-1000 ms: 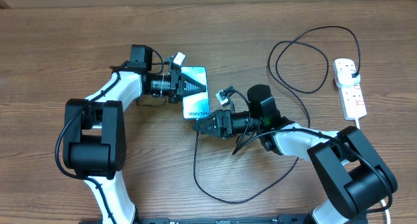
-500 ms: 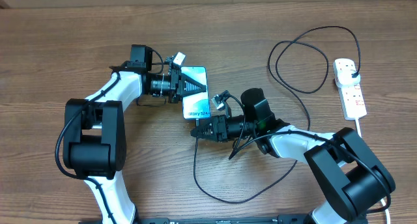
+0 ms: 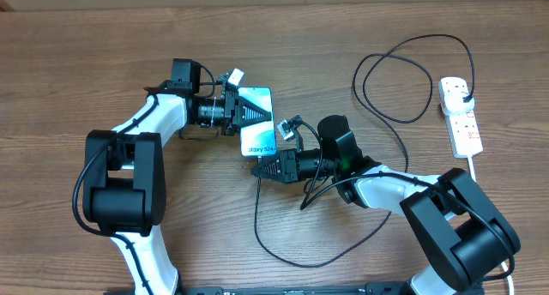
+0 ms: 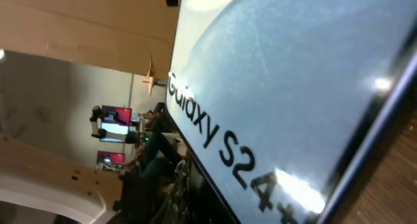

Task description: Plug charger to phone and switch on socket

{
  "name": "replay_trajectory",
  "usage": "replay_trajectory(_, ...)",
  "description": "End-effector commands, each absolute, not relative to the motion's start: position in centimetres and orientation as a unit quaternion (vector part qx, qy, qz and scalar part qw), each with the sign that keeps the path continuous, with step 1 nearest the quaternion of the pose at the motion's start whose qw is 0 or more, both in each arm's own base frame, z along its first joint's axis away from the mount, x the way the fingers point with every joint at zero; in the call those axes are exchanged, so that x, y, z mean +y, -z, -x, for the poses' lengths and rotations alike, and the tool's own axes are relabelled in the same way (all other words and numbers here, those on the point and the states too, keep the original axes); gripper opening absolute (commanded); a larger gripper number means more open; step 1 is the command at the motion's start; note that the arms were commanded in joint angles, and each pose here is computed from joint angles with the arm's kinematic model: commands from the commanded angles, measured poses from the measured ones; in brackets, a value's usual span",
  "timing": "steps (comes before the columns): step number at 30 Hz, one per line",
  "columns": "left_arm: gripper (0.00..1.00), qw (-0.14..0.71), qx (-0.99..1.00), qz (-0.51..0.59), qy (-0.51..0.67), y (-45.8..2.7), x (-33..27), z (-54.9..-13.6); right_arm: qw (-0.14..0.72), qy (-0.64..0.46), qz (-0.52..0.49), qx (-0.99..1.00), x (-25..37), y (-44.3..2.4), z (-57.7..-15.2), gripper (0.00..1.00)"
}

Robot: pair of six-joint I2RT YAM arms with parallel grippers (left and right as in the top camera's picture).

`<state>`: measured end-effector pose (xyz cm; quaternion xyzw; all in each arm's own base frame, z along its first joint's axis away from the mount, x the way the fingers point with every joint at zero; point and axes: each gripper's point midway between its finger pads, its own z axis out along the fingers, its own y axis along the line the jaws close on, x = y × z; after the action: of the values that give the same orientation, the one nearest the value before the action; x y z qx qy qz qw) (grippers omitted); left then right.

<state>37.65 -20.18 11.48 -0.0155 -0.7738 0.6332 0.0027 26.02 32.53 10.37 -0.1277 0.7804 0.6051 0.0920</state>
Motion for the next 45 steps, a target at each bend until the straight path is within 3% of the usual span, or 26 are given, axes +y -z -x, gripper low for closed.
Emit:
replay_trajectory(1, 0.04, 0.004, -0.761, 0.023, -0.649, -12.3, -20.3, -37.4, 0.123, -0.601, 0.121, 0.78, 32.5, -11.3, -27.2, 0.04)
replay_trajectory(33, 0.04, 0.004, -0.761, 0.023, -0.649, -12.3, -20.3, -37.4, 0.172, -0.618, 0.082, 0.762, 31.4, -14.4, -31.3, 0.06)
replay_trajectory(34, 0.04, 0.004, -0.761, 0.023, -0.649, -12.3, -20.3, -37.4, 0.172, -0.618, 0.082, 0.762, 31.4, -14.4, -31.3, 0.18)
replay_trajectory(35, 0.04, 0.004, -0.761, 0.023, -0.649, -12.3, -20.3, -37.4, 0.168, -0.621, 0.086, 0.761, 31.4, -14.5, -31.1, 0.41)
replay_trajectory(36, 0.04, 0.004, -0.761, 0.023, -0.649, -12.3, -20.3, -37.4, 0.162, -0.624, 0.093, 0.759, 31.5, -14.5, -30.8, 0.72)
replay_trajectory(38, 0.04, 0.004, -0.761, 0.023, -0.649, -12.3, -20.3, -37.4, 0.149, -0.633, 0.123, 0.749, 31.6, -14.8, -29.7, 1.0)
replay_trajectory(45, 0.04, 0.003, -0.761, 0.023, -0.648, -12.2, -20.3, -37.4, 0.122, -0.621, 0.093, 0.768, 29.8, -13.2, -30.3, 1.0)
